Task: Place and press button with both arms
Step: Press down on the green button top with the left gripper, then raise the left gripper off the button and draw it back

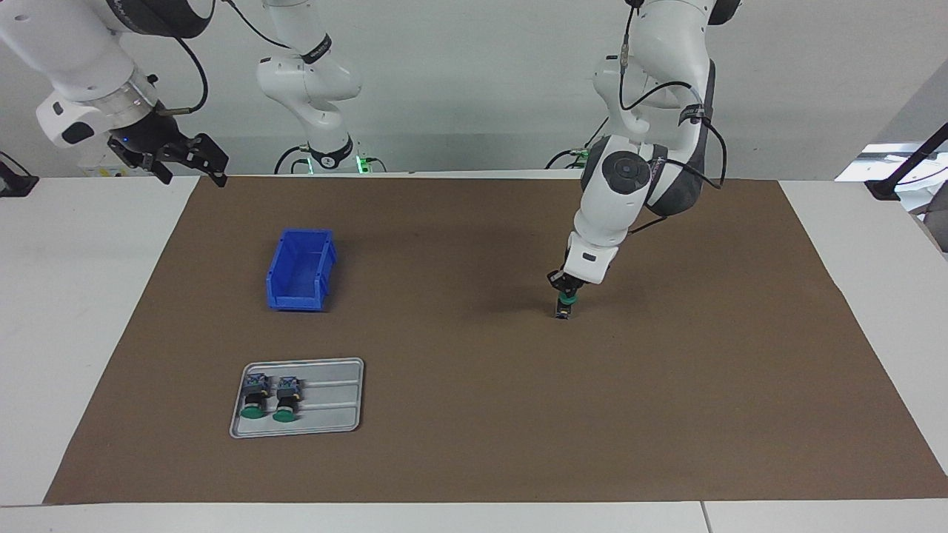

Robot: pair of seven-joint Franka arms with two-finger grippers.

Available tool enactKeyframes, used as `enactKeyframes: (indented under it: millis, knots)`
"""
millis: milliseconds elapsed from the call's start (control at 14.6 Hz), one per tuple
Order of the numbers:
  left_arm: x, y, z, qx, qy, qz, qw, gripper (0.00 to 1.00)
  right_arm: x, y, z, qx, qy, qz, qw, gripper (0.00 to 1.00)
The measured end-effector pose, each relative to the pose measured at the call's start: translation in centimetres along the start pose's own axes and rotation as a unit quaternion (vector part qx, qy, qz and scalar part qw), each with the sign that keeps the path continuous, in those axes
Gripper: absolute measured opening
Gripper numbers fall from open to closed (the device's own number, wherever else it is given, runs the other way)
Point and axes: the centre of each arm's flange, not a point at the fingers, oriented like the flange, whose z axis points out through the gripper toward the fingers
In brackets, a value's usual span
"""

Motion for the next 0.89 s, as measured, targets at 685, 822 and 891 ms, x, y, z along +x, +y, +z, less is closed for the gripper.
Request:
enactKeyframes:
  millis: [685, 822, 891]
  knots:
    - [-0.32, -0.50, 1.04, -0.007, 0.011, 0.002, 1.000, 0.01, 0.00, 0.00, 0.00, 0.000, 0.000, 0.000, 1.000, 1.00]
    - [-0.46, -0.61, 1.04, -0.010, 0.015, 0.003, 1.000, 0.01, 0.00, 0.00, 0.00, 0.000, 0.000, 0.000, 1.000, 1.00]
    - [-0.52, -0.66, 1.03, -0.011, 0.016, 0.003, 1.000, 0.01, 0.00, 0.00, 0.00, 0.000, 0.000, 0.000, 1.000, 1.00]
